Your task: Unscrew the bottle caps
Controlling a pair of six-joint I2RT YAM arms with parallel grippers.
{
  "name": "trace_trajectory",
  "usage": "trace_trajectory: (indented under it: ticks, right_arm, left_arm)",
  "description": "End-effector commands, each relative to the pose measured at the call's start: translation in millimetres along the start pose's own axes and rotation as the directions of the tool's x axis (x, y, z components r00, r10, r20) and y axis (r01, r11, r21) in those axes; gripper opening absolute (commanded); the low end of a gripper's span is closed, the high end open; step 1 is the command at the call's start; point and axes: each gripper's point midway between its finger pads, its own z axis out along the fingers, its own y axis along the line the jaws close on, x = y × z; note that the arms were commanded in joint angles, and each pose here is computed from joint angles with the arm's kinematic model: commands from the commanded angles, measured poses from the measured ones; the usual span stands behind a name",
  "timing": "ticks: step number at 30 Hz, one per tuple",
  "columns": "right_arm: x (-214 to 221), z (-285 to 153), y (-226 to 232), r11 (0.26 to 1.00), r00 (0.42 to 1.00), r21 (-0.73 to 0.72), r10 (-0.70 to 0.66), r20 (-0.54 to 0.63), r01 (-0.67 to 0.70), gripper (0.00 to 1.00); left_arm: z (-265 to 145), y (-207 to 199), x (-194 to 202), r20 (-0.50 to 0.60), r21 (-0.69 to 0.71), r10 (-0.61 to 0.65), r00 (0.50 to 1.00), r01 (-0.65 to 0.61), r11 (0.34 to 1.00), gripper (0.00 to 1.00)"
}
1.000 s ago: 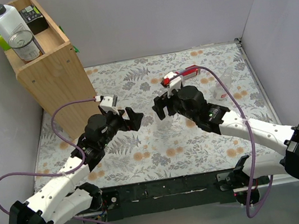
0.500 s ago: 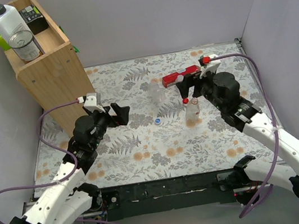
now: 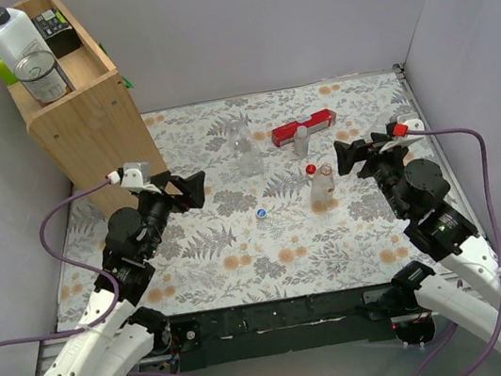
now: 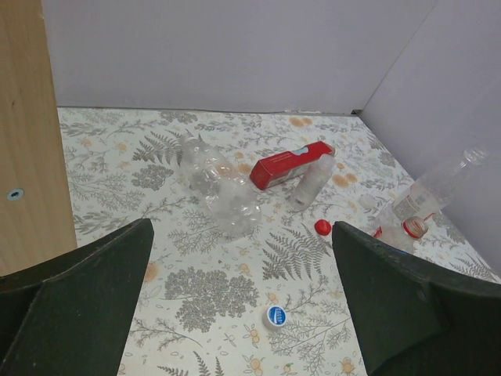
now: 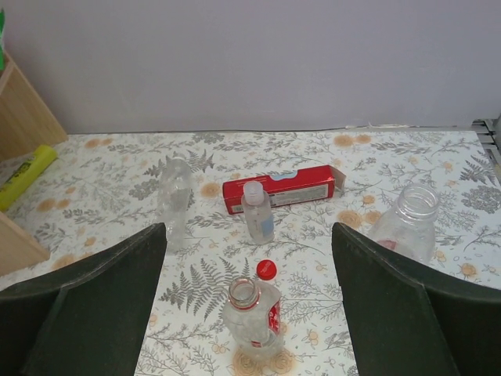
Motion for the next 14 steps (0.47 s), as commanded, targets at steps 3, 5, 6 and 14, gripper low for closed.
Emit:
trace_trajectory:
  ticks: [3,5,6,14]
  right_arm:
    - [-11.4,-1.0,-11.3,0.998,0.998,0.057,-0.004,0.06,0.001,0.92]
    - [-9.6,-1.0,-11.8,0.998,0.998,0.059,-0.005,0.059,0.001,0.92]
    - [-10.9,-1.3,-12.2,0.998,0.998,0.06,-0.004,0.062,0.0,0.92]
    - [-9.1,-2.4,-17.2,0.997,0.998,0.082,-0.019,0.068,0.014,0.92]
  left_arm:
    - [-2.2,3.5,-18.2,0.061,-0.023,0.02,0.998,-0.019,1.0,0.98]
    - [-2.2,3.6,-19.0,0.063,-0.024,0.02,0.998,-0.018,1.0,0.98]
    - [-2.5,3.6,-18.3,0.061,-0.024,0.022,0.998,-0.02,1.0,0.98]
    - [-0.2,2.0,-14.0,0.04,-0.014,0.027,0.999,-0.027,1.0,0.98]
